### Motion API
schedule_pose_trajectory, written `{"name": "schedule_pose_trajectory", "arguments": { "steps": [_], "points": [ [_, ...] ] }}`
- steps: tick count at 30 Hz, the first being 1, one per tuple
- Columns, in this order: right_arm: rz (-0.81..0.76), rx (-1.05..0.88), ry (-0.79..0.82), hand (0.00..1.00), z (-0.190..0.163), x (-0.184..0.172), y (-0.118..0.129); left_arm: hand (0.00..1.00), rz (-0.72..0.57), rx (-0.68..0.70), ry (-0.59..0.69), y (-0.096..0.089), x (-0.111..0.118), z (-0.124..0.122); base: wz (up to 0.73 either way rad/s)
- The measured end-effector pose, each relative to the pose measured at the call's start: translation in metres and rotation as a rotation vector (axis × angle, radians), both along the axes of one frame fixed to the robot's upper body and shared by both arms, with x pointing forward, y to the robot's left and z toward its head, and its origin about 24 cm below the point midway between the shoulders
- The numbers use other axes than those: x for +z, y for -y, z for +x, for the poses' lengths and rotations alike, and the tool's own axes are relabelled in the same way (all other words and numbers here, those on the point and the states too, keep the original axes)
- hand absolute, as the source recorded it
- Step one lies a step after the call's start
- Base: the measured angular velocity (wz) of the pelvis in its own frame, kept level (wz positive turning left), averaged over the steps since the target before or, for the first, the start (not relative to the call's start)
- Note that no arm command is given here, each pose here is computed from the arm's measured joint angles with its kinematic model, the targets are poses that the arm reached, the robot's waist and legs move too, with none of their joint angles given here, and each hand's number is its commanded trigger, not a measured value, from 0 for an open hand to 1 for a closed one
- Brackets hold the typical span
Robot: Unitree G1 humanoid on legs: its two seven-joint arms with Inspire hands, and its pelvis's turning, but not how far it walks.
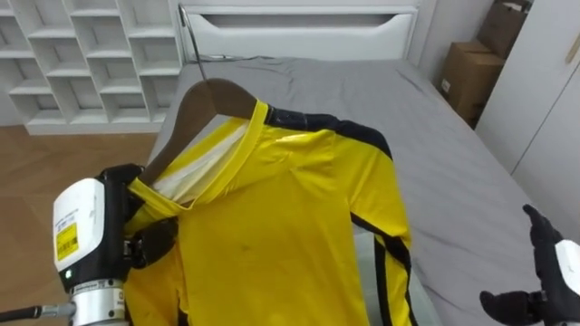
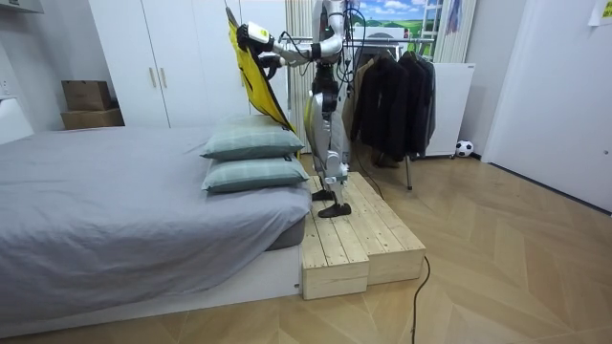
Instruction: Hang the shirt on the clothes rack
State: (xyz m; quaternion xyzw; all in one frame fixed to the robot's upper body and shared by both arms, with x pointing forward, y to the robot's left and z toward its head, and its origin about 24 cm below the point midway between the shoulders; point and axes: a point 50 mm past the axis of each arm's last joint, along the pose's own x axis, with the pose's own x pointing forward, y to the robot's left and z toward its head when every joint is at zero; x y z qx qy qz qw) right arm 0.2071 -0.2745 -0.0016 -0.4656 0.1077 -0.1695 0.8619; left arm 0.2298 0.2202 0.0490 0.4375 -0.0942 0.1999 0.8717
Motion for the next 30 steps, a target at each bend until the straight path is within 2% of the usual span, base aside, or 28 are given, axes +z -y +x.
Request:
{"name": "schedule_pose_trajectory", "arguments": {
  "steps": [10, 22, 30],
  "points": [
    [-0.139, 0.074, 0.057, 0.00, 0.010, 0.018, -0.011, 1.00, -0.003, -0.020, -0.006, 0.003, 0.003, 0.001, 0.00],
    [-0.161, 0.267, 0.157, 0.00, 0.038, 0.048, -0.054, 1.00, -0.011, -0.062, -0.066, 0.007, 0.002, 0.004, 0.00],
    [-0.190, 0.323, 0.152, 0.00, 0.045, 0.054, -0.063, 1.00, -0.001, -0.073, -0.088, 0.011, 0.000, 0.005, -0.01]
  ]
}}
